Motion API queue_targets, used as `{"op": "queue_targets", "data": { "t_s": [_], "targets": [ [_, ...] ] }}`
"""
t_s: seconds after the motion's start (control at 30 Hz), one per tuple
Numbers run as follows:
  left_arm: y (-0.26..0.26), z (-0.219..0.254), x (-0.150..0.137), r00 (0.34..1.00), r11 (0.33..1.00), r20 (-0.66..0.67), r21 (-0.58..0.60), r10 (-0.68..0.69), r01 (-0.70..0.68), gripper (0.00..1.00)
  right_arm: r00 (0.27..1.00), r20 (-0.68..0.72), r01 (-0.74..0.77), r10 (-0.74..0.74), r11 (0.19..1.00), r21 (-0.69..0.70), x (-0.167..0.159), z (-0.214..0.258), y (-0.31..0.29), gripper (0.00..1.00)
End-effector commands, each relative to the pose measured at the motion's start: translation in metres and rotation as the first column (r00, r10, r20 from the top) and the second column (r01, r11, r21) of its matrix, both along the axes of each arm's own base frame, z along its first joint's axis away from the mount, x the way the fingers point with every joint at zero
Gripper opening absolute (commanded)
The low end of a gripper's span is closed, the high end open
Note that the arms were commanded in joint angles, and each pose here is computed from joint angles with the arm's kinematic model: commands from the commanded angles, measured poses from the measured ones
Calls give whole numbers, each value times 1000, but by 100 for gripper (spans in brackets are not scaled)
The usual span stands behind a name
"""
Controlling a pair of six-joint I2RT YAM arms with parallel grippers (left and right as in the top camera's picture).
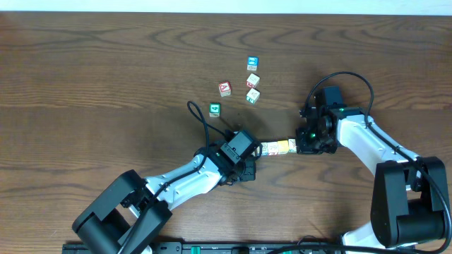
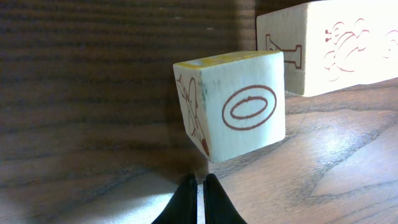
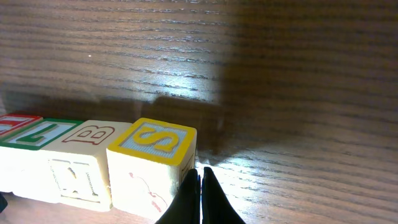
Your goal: Lift 5 blocks
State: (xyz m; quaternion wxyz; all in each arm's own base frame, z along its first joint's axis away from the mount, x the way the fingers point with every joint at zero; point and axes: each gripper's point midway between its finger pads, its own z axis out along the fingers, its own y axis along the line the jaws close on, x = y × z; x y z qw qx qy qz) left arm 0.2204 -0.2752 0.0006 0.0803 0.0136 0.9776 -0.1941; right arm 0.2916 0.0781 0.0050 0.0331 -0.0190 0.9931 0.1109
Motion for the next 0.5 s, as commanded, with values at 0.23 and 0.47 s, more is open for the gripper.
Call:
{"op": "queue_targets", "data": {
  "t_s": [0.23, 0.47],
  "targets": [
    [8, -10, 2, 1000, 999, 22, 40, -1, 0, 7, 999, 0, -38, 38, 999, 15, -2, -1, 6, 1],
    [12, -11, 8, 999, 998, 51, 66, 13, -17, 7, 998, 7, -60, 60, 998, 14, -2, -1, 6, 1]
  ]
}}
